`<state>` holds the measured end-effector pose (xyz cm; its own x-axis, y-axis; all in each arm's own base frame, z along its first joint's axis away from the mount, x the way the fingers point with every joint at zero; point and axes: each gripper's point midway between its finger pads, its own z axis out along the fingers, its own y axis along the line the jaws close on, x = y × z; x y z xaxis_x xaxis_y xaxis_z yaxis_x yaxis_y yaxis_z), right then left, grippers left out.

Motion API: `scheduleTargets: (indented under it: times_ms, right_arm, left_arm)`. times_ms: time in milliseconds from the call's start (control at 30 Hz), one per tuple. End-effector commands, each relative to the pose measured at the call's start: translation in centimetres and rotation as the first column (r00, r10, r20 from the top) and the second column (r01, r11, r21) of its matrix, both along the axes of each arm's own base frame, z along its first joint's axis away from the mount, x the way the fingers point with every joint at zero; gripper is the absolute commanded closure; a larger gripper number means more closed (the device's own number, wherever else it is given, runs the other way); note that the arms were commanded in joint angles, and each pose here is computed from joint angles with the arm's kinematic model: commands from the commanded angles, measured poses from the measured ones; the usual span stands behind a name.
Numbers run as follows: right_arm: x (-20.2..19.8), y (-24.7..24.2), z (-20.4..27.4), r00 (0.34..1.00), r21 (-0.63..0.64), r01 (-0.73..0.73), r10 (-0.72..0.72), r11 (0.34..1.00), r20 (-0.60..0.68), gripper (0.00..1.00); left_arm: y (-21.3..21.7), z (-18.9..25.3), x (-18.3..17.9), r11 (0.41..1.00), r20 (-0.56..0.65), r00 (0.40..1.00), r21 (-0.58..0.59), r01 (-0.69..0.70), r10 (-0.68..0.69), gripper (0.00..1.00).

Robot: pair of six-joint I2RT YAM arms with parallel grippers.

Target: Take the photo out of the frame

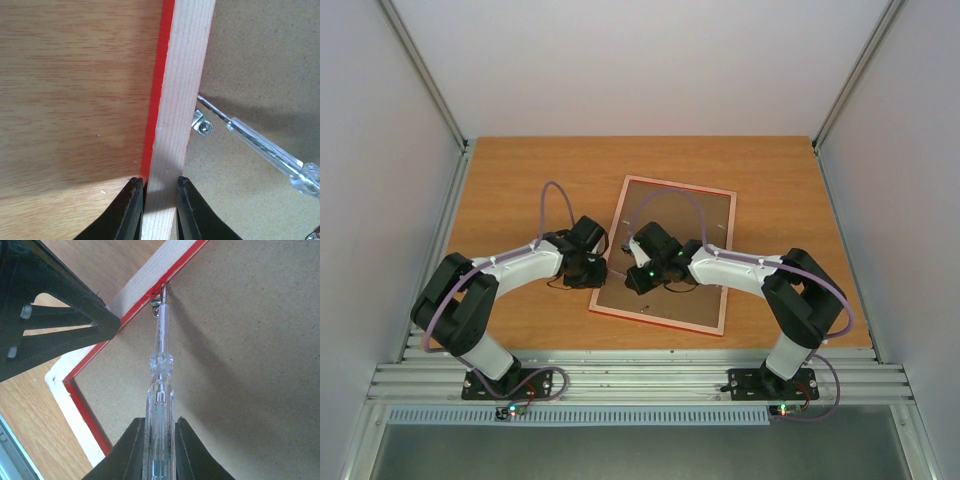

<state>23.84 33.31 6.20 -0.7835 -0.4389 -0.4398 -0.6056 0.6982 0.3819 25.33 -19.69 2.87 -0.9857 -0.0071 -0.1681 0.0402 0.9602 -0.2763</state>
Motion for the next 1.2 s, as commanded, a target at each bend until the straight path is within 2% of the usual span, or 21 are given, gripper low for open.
scheduleTargets:
  times_ms: [0, 133, 433, 733, 1167]
  right_arm:
    - [-3.0, 2.1, 0.4, 0.989, 0.042, -0.132, 0.134, 0.99, -0.059, 0.99]
    - [-3.4, 2.2, 0.5, 0.988, 0.037, -0.145, 0.147, 0.989, -0.053, 0.99]
    - [-1.3, 0.1, 2.1, 0.995, 0.005, -0.018, 0.018, 1.0, 0.096, 0.99]
    - [-1.9, 0.0, 2.1, 0.996, 0.021, -0.035, 0.033, 0.999, 0.081, 0.99]
    - [-1.4, -0.7, 0.2, 0.998, -0.071, -0.011, 0.015, 0.997, 0.063, 0.99]
  left_arm:
    - [-0.7, -0.5, 0.9, 1.0, 0.015, 1.0, -0.016, -0.016, 0.016, 0.82]
    - [-0.7, -0.6, 0.8, 1.0, 0.013, 1.0, -0.017, -0.019, 0.019, 0.82]
    - [-0.8, -0.8, 0.6, 0.999, 0.005, 1.0, -0.028, -0.025, 0.025, 0.83]
    - [-0.8, -0.9, 0.5, 0.999, 0.0, 1.0, -0.033, -0.026, 0.026, 0.82]
    - [-1.0, -1.3, 0.3, 0.999, -0.014, 1.0, -0.037, -0.023, 0.022, 0.83]
